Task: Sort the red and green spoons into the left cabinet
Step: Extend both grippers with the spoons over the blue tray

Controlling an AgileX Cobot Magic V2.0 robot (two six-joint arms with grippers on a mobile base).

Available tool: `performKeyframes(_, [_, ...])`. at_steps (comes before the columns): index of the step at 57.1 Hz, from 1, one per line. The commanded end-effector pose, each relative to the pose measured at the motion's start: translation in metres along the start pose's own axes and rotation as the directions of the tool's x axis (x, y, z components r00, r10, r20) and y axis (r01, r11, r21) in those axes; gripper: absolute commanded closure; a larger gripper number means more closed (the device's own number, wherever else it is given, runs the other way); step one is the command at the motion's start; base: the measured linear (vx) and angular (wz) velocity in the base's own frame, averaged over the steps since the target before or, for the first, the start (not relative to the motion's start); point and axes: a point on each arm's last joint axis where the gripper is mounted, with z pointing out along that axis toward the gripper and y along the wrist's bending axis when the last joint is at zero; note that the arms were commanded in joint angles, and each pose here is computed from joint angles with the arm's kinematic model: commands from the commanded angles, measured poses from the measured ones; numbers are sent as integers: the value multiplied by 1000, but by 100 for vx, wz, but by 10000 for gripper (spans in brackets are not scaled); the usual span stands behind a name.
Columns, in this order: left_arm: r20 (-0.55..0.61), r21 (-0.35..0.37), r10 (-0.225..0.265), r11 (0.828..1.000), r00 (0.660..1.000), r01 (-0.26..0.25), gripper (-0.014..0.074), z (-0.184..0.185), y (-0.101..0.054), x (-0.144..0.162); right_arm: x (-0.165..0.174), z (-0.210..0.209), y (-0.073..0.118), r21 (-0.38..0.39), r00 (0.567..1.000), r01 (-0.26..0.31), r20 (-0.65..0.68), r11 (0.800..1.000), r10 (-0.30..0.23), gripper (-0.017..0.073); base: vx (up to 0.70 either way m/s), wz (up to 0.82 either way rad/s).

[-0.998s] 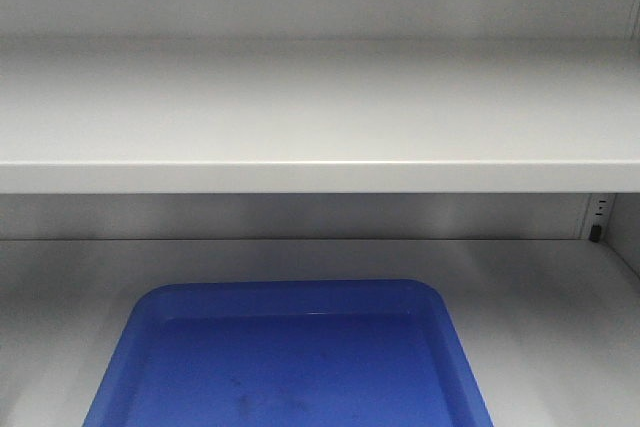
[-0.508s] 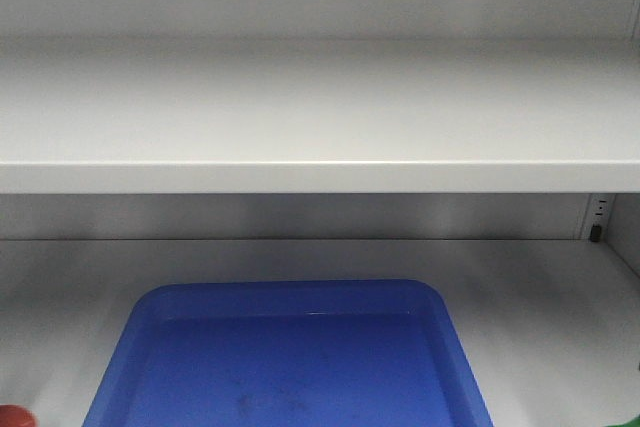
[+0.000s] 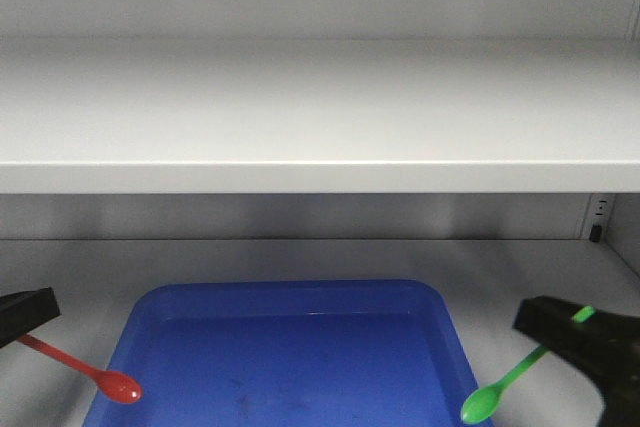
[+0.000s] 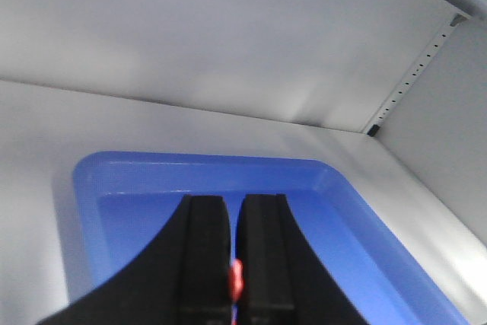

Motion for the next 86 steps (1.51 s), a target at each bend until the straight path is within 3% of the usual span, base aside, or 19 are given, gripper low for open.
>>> performKeyframes(1, [30,63,-39,997,999,37,594,4,-7,-11,-10,10,1,-88,998,-54,32,995,57,562,0,0])
performKeyframes(11, [-15,109,-107,988,994,108,594,18,-2,-7,0,24,-11,-125,997,-77,-34,989,73,562,0,0])
performKeyframes(28, [-92,128,-162,977,983,173,594,37,9,1,-13,42,-19,-162,996,-84,-49,983,77,562,0,0])
performKeyframes(35, [-109,154,-148,974,983,164,594,44,7,3,-12,58,-16,-191,993,-93,-86,977,77,562,0,0])
performKeyframes(47, [-146,176,-181,963,973,205,594,57,5,10,0,95,0,-193,986,-65,-166,979,33,562,0,0])
performKeyframes(54, [-153,200,-167,960,974,196,594,62,0,6,3,112,9,-220,982,-45,-191,974,2,562,0,0])
performKeyframes(65, [-163,195,-176,959,971,207,588,74,3,2,3,127,10,-219,979,-44,-205,975,-2,559,0,0])
performKeyframes(72, [-191,195,-188,955,963,225,537,84,7,4,2,129,9,-212,979,-36,-201,977,-7,536,0,0])
performKeyframes(80, [-222,254,-147,946,964,203,407,94,6,4,2,129,8,-214,980,-7,-196,977,-36,425,0,0])
performKeyframes(86, [-206,304,-40,947,978,103,255,99,6,2,2,129,7,-215,978,67,-180,974,-107,284,0,0])
